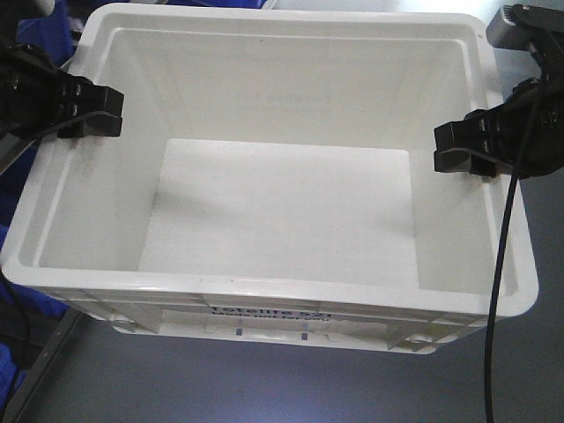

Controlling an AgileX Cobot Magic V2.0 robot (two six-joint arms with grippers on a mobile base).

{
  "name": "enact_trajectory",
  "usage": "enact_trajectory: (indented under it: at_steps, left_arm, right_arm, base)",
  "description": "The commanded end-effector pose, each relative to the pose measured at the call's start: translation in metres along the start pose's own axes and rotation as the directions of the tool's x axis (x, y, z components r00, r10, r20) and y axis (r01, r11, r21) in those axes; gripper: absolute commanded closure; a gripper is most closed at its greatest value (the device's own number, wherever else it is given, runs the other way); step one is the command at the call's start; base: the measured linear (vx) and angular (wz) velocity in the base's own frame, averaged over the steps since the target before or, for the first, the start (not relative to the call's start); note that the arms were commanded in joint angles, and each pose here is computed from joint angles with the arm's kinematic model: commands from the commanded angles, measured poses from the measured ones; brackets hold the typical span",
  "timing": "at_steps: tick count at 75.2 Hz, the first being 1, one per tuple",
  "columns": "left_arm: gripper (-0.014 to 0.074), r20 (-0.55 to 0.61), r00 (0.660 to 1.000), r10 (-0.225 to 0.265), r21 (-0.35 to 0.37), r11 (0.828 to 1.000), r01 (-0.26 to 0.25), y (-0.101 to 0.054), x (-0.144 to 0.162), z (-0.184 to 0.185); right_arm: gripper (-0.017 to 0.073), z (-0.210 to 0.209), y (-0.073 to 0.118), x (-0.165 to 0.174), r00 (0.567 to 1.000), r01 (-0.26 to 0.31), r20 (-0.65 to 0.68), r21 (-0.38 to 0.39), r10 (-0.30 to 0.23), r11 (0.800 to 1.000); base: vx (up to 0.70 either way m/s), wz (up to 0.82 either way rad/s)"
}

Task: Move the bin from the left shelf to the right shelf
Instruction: 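Hold the tote with both grippers while the base drives away, then keep the tote gripped by both rims while the base turns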

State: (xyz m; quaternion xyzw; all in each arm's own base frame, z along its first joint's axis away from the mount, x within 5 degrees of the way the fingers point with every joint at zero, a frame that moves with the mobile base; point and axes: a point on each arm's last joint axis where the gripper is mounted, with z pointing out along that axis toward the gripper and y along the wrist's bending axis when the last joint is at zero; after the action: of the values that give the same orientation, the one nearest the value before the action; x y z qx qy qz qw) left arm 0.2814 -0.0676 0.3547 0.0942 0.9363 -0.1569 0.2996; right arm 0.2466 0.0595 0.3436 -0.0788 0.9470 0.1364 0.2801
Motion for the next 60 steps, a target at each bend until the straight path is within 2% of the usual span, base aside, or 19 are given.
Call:
enact_trajectory:
  at_steps: [1, 34, 60]
  left_arm:
    - [0.0591, 0.157, 0.987, 0.028, 0.058, 0.998, -0.037, -0.0157, -0.0119, -0.0304]
    - [0.0591, 0.157, 0.987, 0.028, 0.058, 0.998, -0.037, -0.0157, -0.0119, -0.0304]
    - [0.0591, 0.157, 0.987, 0.028, 0.058, 0.998, -0.037, -0.0157, -0.0119, -0.0304]
  right_arm:
    - [0.0564, -0.0192, 0.0029, -0.0144, 0.987, 0.028, 0.160, 0.010, -0.029, 1.000]
    - [0.0564, -0.0192, 0.0029, -0.0144, 0.987, 0.028, 0.160, 0.010, -0.029, 1.000]
    - [0.0564, -0.0192, 0.0029, -0.0144, 0.987, 0.028, 0.160, 0.010, -0.029, 1.000]
  base:
    - [0.16, -0.63]
    - [0.19, -0.63]
    - [0.22, -0.43]
